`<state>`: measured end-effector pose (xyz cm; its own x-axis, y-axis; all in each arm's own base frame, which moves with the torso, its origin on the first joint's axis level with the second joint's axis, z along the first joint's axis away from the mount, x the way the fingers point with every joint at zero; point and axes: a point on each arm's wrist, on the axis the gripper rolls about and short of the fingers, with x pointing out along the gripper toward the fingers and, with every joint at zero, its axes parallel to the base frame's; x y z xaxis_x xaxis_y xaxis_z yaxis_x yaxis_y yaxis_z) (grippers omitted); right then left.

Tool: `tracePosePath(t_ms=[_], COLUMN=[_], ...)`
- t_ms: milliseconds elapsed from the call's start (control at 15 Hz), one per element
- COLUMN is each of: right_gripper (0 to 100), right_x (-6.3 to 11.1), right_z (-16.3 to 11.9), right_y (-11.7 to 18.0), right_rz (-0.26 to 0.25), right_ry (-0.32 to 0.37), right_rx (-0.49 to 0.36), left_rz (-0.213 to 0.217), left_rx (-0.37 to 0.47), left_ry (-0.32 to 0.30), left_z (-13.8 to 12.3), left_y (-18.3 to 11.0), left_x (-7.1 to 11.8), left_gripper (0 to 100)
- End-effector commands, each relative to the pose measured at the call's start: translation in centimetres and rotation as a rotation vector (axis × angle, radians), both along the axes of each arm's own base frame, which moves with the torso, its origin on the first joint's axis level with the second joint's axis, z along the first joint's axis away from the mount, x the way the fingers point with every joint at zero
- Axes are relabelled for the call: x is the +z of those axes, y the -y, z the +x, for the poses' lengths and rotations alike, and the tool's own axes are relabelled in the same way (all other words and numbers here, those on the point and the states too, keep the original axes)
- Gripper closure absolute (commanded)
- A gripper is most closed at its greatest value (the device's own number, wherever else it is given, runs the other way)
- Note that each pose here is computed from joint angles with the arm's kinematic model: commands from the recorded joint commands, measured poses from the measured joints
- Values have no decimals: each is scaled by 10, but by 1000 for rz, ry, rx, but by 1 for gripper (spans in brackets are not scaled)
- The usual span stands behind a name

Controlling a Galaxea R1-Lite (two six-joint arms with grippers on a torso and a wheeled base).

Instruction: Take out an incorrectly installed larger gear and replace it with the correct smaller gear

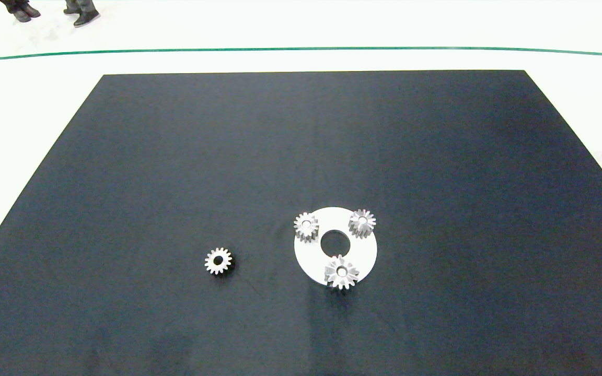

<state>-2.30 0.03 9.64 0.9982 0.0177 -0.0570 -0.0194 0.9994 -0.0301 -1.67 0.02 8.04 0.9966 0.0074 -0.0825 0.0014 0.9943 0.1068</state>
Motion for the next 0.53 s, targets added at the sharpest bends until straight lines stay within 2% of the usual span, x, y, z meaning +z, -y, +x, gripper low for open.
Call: tracePosePath(t_ms=[67, 133, 200, 267, 333, 400, 533], right_gripper=[0, 0, 0, 0, 0, 0, 0], right_x=[41, 49, 57, 71, 84, 98, 118], right_z=[11, 13, 19, 25, 32, 41, 60], right_y=[0, 0, 0, 0, -1, -1, -2], right_rz=[-2, -2, -2, -2, -3, -6, -42], right_ry=[-50, -55, -70, -79, -87, -98, -137], right_rx=[15, 22, 29, 30, 32, 32, 58], left_rz=[16, 24, 24, 29, 44, 78, 80], left_rx=[6, 11, 15, 19, 19, 11, 20], left_ry=[-14, 56, 93, 79, -7, -101, -280], left_z=[1, -3, -10, -18, -21, -14, 24], left_y=[0, 0, 0, 1, 1, 0, 0], left_x=[2, 20, 44, 70, 99, 138, 212], left_gripper=[0, 0, 0, 0, 0, 0, 0])
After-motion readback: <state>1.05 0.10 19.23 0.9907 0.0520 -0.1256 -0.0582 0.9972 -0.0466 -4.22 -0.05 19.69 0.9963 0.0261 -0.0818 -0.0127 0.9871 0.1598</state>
